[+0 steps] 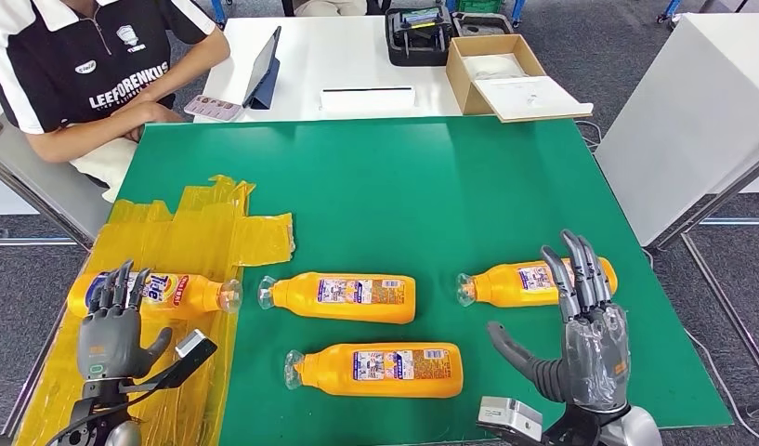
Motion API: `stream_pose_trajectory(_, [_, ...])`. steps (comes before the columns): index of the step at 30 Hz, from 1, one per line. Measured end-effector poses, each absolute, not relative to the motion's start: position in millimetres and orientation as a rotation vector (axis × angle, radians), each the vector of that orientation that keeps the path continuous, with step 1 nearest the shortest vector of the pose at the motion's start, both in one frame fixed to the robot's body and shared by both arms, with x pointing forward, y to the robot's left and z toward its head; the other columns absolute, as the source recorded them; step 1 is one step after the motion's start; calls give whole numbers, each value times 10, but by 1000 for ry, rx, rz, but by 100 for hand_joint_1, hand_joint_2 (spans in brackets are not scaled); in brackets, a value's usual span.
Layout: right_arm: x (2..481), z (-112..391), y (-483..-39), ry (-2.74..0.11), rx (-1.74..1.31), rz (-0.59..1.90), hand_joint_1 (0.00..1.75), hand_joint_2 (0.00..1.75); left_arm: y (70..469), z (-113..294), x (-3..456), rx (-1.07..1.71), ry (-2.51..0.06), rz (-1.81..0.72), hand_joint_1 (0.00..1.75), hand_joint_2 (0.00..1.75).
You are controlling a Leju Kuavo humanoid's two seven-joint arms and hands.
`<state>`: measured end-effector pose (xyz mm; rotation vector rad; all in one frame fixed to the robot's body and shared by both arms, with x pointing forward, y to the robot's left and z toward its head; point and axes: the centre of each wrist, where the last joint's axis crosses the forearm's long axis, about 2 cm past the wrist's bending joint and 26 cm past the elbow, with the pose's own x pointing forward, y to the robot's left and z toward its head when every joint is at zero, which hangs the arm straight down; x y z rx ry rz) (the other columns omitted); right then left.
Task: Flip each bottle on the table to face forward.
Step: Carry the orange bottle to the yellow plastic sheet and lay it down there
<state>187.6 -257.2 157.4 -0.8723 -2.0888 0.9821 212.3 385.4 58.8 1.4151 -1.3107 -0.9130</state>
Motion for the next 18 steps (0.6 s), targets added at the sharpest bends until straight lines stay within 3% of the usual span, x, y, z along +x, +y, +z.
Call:
stream_pose_trajectory(12, [1838,1561,-2566,-2068,-913,992,0,175,3827,592,2136,1371,-1355,-867,0,175])
stream_pose_trajectory(18, [1971,1671,-2627,-1836,-1138,1088,0,175,3539,886,2192,1119,-1601,-739,0,175])
